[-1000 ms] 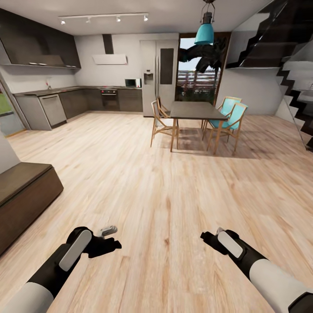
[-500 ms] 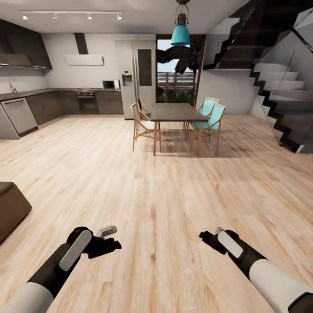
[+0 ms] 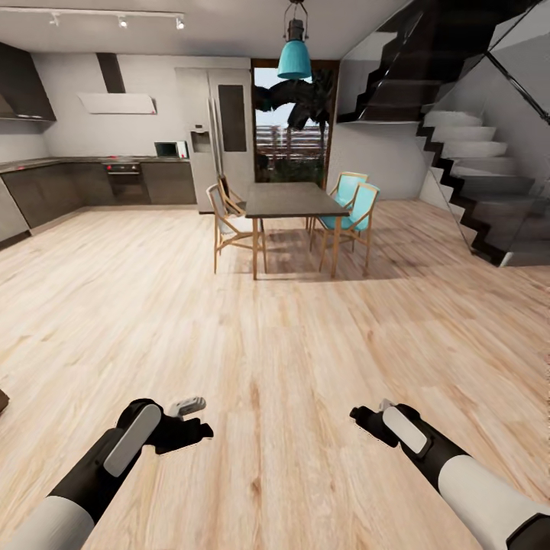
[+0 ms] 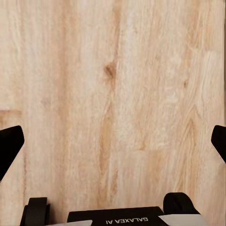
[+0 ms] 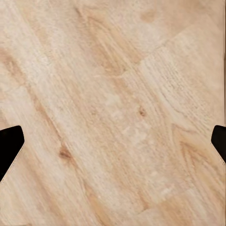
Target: Place each of the two pumpkins and all three candles from the living room inside a cabinet in the living room (use any cabinet), then make sure every cabinet is closed, and position the cauldron so it is next to a table in the living room.
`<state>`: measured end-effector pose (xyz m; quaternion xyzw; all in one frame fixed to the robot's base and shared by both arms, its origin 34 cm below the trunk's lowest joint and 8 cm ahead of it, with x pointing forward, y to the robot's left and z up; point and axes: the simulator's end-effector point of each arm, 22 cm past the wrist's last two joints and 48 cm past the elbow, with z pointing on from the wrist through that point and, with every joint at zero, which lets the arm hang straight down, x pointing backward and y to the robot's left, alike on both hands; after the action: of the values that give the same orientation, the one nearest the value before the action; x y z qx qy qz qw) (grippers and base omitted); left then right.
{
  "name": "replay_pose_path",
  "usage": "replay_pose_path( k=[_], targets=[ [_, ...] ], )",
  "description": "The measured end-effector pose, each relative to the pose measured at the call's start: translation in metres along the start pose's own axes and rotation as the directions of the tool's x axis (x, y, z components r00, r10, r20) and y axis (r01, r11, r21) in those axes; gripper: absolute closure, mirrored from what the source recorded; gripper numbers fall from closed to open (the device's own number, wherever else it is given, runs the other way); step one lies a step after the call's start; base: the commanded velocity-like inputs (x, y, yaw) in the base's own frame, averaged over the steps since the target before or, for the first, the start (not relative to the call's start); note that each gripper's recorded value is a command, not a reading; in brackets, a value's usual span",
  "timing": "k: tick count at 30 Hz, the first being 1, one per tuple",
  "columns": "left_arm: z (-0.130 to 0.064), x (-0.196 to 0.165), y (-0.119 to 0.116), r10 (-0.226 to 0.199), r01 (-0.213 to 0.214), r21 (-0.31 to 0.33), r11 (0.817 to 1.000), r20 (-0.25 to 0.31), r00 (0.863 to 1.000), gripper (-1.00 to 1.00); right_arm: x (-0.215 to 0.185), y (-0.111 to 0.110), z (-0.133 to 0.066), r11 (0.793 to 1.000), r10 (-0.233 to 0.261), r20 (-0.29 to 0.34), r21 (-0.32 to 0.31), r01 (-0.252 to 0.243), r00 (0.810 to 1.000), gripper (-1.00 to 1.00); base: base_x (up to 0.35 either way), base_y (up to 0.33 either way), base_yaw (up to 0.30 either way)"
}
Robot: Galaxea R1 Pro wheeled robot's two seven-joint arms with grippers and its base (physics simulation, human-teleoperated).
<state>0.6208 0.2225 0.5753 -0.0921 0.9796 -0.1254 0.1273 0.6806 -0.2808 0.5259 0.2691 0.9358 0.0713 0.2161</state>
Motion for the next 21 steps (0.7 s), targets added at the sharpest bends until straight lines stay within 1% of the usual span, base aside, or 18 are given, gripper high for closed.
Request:
replay_pose_path(
  k=[21],
  targets=[
    [0.0020, 0.0026, 0.0016, -0.004, 0.004, -0.003, 1.000, -0.008, 1.000, -1.00, 0.0002, 0.0003, 0.0000, 1.000, 0.001, -0.001, -0.001, -0.001, 1.000, -1.00, 0.337, 0.000, -0.284]
  ],
)
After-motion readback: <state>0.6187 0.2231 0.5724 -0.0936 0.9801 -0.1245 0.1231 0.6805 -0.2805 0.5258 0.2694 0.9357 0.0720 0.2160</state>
